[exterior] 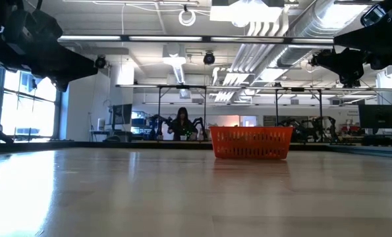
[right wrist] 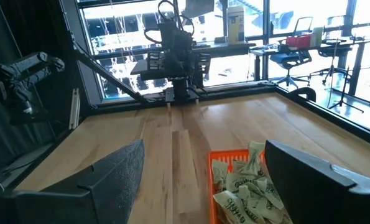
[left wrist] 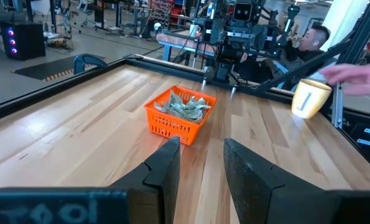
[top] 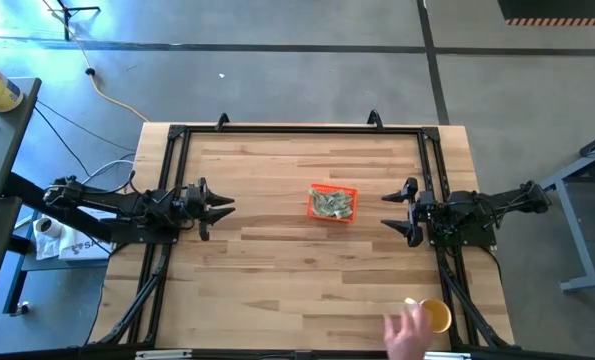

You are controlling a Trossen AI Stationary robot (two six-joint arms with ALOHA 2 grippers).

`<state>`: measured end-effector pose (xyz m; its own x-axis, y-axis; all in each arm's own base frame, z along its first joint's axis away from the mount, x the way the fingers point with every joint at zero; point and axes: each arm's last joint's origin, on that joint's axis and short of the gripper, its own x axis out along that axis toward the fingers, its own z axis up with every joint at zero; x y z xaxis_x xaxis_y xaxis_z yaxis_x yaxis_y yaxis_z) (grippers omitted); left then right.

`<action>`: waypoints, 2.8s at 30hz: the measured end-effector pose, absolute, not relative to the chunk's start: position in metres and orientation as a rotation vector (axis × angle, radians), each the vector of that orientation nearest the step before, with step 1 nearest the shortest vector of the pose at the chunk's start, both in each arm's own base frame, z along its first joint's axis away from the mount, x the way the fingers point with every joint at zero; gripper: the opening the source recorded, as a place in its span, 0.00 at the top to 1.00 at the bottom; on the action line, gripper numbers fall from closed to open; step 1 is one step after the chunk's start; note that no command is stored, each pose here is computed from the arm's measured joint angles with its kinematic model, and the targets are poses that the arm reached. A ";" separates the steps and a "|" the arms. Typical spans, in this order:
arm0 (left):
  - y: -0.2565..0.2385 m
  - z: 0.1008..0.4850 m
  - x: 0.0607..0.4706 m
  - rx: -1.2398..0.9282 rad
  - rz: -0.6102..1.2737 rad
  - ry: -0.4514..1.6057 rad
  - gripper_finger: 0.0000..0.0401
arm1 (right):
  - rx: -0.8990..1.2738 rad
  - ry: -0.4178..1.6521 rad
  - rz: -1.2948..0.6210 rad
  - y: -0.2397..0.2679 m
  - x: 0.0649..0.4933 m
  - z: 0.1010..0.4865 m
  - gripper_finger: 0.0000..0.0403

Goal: Pick and place Stevia / Truvia into bins
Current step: Return to Home Position

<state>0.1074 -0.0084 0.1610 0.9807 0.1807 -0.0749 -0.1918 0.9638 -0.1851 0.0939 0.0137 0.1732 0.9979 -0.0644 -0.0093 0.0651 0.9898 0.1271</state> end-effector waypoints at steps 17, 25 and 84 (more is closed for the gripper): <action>-0.008 0.161 0.107 -0.193 0.189 0.058 0.60 | 0.262 -0.013 -0.159 0.011 0.094 0.173 0.20; -0.008 0.161 0.107 -0.193 0.189 0.057 0.60 | 0.277 -0.011 -0.140 0.012 0.094 0.173 0.20; -0.008 0.161 0.107 -0.193 0.189 0.057 0.60 | 0.277 -0.010 -0.132 0.012 0.094 0.174 0.20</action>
<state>0.1074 -0.0084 0.1610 0.9807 0.1807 -0.0748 -0.1917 0.9638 -0.1854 0.0937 0.0118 0.1737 0.9912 -0.1318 -0.0080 0.1289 0.9532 0.2736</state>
